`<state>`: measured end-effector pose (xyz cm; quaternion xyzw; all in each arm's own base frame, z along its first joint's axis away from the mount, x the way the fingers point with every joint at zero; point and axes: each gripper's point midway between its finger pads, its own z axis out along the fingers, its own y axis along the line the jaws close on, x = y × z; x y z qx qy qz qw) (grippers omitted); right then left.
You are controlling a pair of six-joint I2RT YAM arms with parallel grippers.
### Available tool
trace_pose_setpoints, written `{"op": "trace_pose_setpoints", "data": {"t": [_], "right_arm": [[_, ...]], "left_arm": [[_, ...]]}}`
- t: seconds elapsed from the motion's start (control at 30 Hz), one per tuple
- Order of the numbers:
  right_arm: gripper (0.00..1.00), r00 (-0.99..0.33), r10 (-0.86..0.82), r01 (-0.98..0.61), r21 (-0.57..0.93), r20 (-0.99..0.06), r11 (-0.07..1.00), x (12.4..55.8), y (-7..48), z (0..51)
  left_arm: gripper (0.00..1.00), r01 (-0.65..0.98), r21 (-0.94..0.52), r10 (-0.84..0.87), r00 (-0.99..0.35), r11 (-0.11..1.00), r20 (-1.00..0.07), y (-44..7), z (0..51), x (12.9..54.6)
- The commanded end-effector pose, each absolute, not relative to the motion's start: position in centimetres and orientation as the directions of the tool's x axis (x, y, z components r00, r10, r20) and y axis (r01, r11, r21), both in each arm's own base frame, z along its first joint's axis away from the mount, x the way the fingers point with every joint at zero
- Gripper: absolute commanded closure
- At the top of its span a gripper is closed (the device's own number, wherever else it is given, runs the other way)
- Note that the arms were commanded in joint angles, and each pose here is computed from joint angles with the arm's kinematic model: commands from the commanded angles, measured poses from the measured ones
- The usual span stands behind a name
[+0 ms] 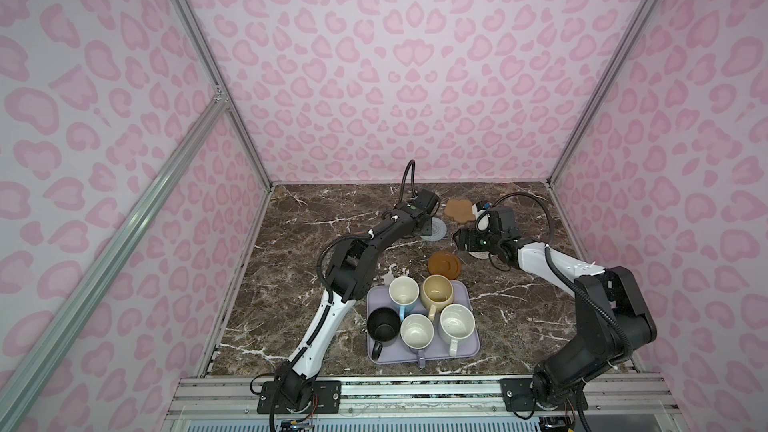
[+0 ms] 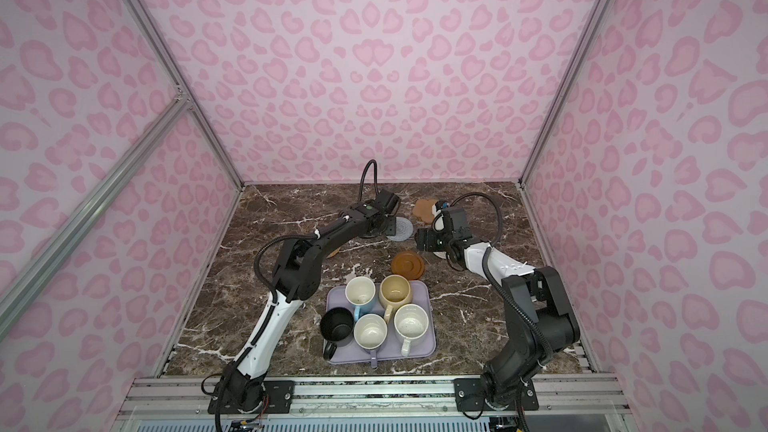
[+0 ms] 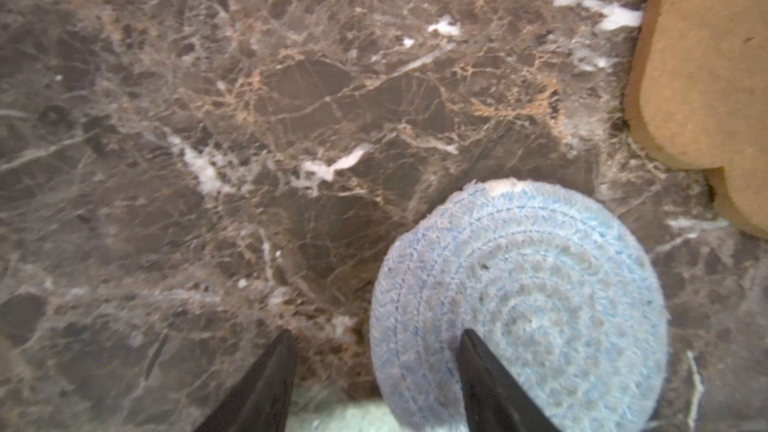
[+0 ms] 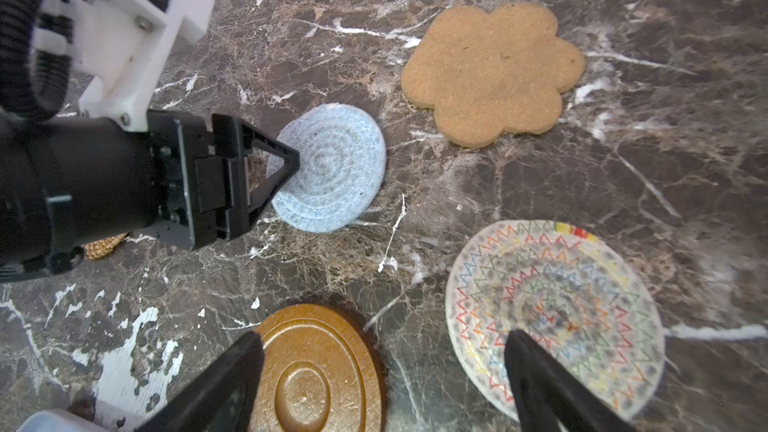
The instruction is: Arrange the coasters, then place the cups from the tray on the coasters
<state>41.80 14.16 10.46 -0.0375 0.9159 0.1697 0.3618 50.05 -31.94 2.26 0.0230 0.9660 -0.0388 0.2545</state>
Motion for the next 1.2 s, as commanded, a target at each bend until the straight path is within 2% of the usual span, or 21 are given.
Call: {"op": "trace_pose_setpoints", "data": {"t": [0.0, 0.2, 0.63, 1.17], "right_arm": [[0.08, -0.738, 0.061, -0.189, 0.292, -0.673, 0.938, 41.8, 14.2, 10.5], [0.08, -0.739, 0.061, -0.188, 0.292, -0.671, 0.938, 41.8, 14.4, 10.5], [0.08, -0.737, 0.022, -0.220, 0.270, -0.675, 0.937, 41.7, 16.1, 11.0], [0.08, -0.729, -0.005, -0.227, 0.234, -0.685, 0.945, 41.3, 16.4, 11.6]], "left_arm": [[0.38, 0.029, -0.001, 0.026, -0.908, 1.000, -0.419, -28.7, 1.2, 47.8], [0.42, 0.018, -0.020, 0.008, -0.910, 1.000, -0.415, -26.6, 1.7, 46.4], [0.42, -0.064, -0.028, -0.070, -0.910, 0.998, -0.408, -21.3, 2.0, 45.1], [0.44, -0.092, 0.016, -0.078, -0.915, 0.996, -0.395, -18.6, 1.9, 44.2]]}}
